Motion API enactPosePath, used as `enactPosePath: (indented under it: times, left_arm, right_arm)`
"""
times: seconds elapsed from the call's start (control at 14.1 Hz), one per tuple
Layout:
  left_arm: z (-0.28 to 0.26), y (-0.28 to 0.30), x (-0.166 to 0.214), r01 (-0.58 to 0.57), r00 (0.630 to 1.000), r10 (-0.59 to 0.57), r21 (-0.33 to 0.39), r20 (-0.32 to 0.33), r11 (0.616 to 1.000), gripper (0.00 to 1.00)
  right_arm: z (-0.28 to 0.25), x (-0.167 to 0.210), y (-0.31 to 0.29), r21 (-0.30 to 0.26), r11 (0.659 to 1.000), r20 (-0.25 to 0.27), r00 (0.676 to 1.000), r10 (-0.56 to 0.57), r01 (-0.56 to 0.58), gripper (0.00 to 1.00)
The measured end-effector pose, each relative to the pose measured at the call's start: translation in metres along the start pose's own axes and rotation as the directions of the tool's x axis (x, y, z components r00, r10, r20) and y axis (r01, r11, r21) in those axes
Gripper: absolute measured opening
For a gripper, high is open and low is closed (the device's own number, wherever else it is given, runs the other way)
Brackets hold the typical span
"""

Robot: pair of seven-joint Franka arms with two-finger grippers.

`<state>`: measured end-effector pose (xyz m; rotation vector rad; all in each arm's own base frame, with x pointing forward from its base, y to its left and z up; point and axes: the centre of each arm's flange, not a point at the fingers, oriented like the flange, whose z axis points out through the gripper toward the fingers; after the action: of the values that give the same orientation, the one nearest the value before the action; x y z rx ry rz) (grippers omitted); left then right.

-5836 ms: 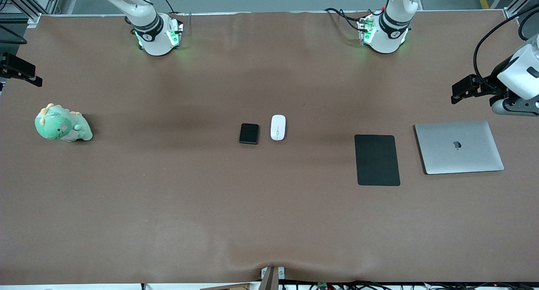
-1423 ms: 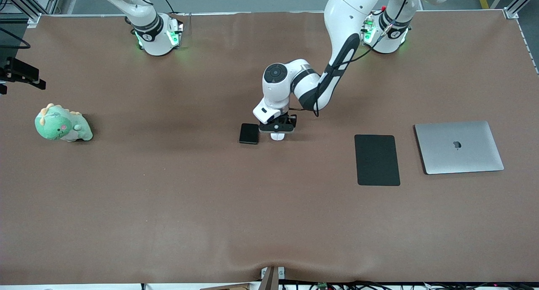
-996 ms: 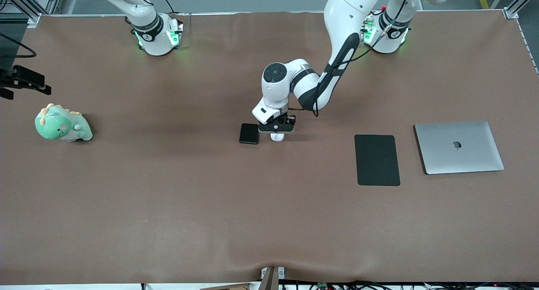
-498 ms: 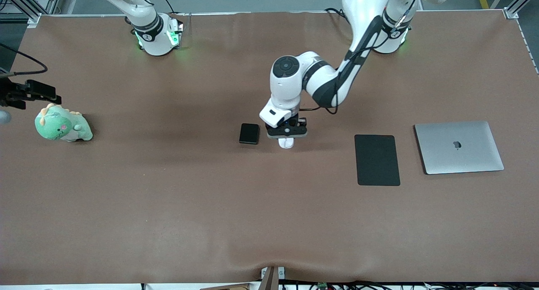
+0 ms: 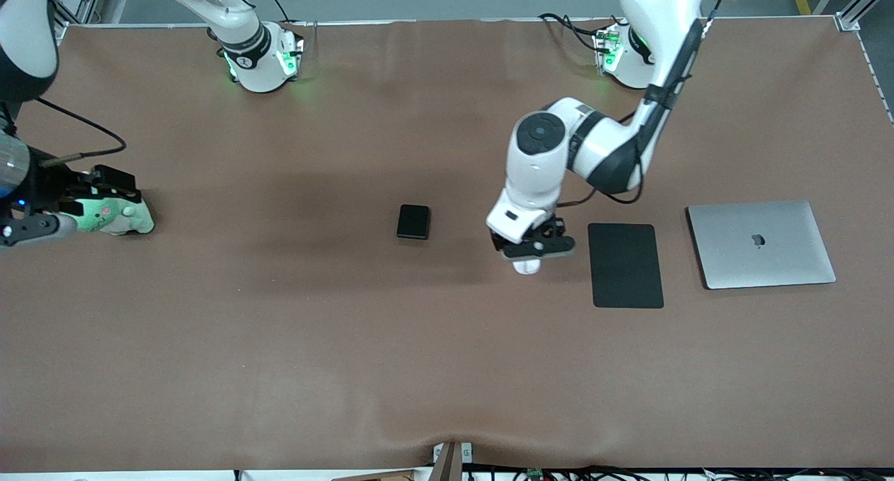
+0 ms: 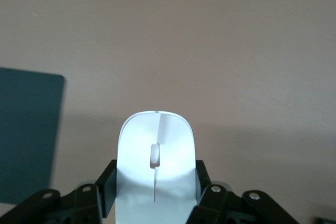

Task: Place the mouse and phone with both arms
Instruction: 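Carry the mouse to the pad while the right gripper reaches the phone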

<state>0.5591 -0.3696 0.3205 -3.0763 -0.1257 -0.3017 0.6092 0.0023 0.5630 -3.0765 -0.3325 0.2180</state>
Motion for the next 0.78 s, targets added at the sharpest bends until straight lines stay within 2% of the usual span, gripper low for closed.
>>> enactPosePath:
  times: [0.36, 0.64, 0.78]
  left_arm:
    - [0.016, -0.075, 0.042, -0.069, 0.996, 0.066, 0.058, 0.056, 0.996, 0.60]
    - [0.028, -0.125, 0.063, -0.115, 0.990, 0.109, 0.072, 0.085, 0.991, 0.60]
    - [0.034, -0.141, 0.068, -0.101, 0.991, 0.093, 0.079, 0.097, 0.992, 0.60]
  right_arm:
    - [0.017, 0.018, -0.044, 0.076, 0.995, 0.001, 0.998, -0.063, 0.063, 1.00]
    - [0.038, 0.021, -0.073, 0.097, 0.991, 0.044, 0.995, -0.094, 0.089, 1.00]
    - [0.050, 0.022, -0.092, 0.113, 0.993, 0.076, 0.996, -0.036, 0.027, 1.00]
